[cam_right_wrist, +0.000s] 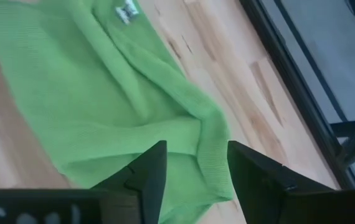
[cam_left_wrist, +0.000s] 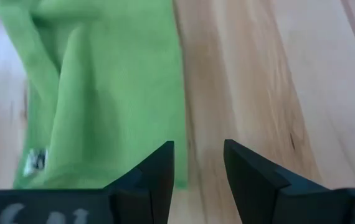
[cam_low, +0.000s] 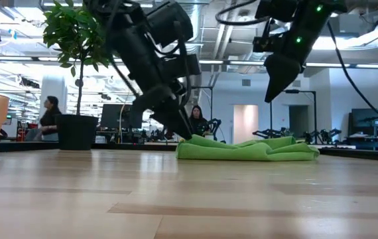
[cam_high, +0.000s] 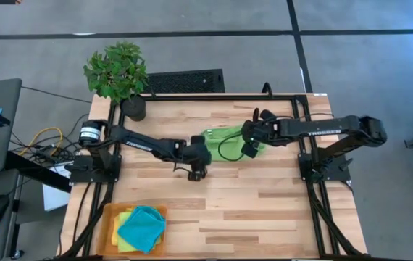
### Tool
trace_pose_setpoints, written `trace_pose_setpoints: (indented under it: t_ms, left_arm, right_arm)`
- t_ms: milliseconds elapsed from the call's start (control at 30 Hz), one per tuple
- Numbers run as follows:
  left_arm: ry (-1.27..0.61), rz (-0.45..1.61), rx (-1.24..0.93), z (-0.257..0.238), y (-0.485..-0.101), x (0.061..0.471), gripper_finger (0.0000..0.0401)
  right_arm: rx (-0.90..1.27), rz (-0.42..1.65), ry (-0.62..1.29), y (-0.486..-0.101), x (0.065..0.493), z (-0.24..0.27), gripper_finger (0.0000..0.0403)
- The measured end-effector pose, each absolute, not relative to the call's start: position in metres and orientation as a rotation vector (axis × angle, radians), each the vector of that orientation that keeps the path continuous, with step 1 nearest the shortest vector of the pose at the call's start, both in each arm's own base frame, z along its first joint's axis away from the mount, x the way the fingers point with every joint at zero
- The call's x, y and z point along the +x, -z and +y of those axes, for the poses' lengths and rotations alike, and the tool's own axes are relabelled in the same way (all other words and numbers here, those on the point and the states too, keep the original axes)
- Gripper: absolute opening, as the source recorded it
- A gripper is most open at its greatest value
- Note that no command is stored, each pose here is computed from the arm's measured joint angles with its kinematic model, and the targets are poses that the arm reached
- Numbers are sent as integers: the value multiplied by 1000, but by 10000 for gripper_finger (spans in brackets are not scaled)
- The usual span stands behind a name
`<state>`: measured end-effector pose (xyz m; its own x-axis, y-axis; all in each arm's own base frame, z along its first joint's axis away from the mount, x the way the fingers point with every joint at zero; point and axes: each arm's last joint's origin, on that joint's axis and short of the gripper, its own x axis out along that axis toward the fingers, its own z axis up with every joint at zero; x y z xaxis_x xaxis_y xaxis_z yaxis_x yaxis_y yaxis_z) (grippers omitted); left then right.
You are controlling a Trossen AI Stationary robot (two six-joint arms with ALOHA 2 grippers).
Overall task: Fold microfiber towels
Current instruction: Fold the green towel
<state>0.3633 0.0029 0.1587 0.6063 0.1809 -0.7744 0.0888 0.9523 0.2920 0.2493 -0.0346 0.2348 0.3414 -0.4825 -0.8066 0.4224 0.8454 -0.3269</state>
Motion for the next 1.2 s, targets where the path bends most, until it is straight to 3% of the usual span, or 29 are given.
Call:
trace_pose_setpoints:
  t_ms: [167, 567, 800, 1000, 1100, 1200]
  left_arm:
    - [-79, 848, 439, -7, -154, 362, 132]
    - [-125, 820, 437, -3, -132, 367, 132]
    - [-239, 873, 572, 1, -117, 376, 132]
    - [-246, 913, 523, 6, -107, 377, 131]
    - [-260, 952, 464, 6, -103, 374, 116]
    - [-288, 976, 384, 5, -104, 370, 74]
  right_arm:
    - [-72, 1050, 568, -237, 250, -29, 185]
    - [-89, 1033, 529, -237, 252, -16, 182]
    - [-83, 1023, 529, -237, 253, -15, 182]
    - [-83, 1026, 529, -237, 253, -15, 182]
    - [-84, 1030, 529, -237, 252, -15, 182]
    - [-85, 1035, 529, -237, 252, -15, 182]
